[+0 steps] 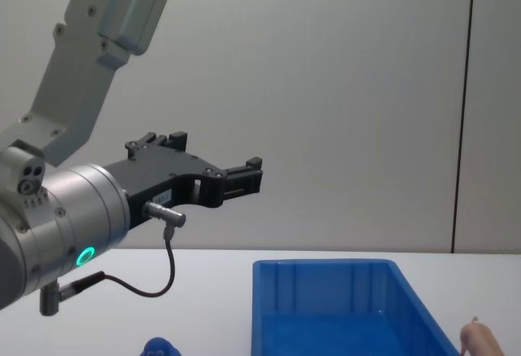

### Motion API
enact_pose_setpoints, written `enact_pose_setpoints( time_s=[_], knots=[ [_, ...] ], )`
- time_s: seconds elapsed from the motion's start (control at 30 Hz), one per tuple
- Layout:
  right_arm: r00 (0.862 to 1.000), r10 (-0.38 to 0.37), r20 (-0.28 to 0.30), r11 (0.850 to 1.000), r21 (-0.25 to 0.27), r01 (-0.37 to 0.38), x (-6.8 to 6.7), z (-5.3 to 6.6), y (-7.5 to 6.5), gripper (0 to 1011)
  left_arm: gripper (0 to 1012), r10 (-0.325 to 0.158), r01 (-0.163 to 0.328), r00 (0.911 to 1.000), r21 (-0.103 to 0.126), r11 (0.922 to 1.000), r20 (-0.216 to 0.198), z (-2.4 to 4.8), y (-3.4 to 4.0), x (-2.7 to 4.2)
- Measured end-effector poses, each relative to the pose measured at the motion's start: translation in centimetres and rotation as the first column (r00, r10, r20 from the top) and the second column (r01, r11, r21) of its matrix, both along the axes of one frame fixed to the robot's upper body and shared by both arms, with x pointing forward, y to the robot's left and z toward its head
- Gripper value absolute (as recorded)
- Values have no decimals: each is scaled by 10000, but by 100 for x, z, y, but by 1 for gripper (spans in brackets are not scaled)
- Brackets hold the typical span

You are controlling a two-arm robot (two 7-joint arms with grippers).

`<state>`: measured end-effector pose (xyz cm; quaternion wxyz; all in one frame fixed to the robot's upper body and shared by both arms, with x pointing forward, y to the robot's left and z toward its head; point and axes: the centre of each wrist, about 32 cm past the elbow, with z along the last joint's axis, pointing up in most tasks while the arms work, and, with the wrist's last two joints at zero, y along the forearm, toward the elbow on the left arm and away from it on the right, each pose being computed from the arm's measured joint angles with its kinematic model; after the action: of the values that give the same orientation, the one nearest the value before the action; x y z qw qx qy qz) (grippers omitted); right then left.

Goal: Pick up the two dolls from the table and place them into the box.

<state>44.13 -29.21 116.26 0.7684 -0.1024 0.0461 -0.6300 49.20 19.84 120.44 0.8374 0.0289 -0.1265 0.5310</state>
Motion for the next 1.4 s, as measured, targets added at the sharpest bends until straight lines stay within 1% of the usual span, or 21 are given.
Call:
enact_pose_setpoints(
  time_s=[0.1, 0.33, 0.6, 0.87, 1.13, 1.37, 1.4],
  knots=[
    [9992, -184, -350, 9998, -90, 181, 10, -41, -30, 1001, 1001, 0, 0, 10000, 0, 10000, 0, 0, 0, 0],
    [9954, -359, -889, 9992, -218, 341, 49, -118, -70, 1001, 1001, 1, -1, 10000, 0, 10000, 0, 0, 0, 0],
    [9910, -288, -1309, 9995, -140, 272, 115, -209, -84, 1001, 1001, 0, 0, 10000, 0, 10000, 0, 0, 0, 0],
    [9879, -309, -1517, 9995, -64, 303, 195, -279, -82, 1001, 1001, 1, -1, 10000, 0, 10000, 0, 0, 0, 0],
    [9859, -424, -1617, 9991, -32, 424, 273, -346, -90, 831, 1002, 1, -1, 10000, 0, 10000, 1, 0, 0, 0],
    [9854, -461, -1639, 9989, 38, 473, 321, -393, -98, 603, 1002, 1, -1, 10000, 0, 10000, 1, 0, 0, 0],
    [9855, -455, -1635, 9989, 56, 470, 328, -401, -100, 585, 1001, 0, 0, 10000, 0, 10000, 0, 0, 0, 0]
  ],
)
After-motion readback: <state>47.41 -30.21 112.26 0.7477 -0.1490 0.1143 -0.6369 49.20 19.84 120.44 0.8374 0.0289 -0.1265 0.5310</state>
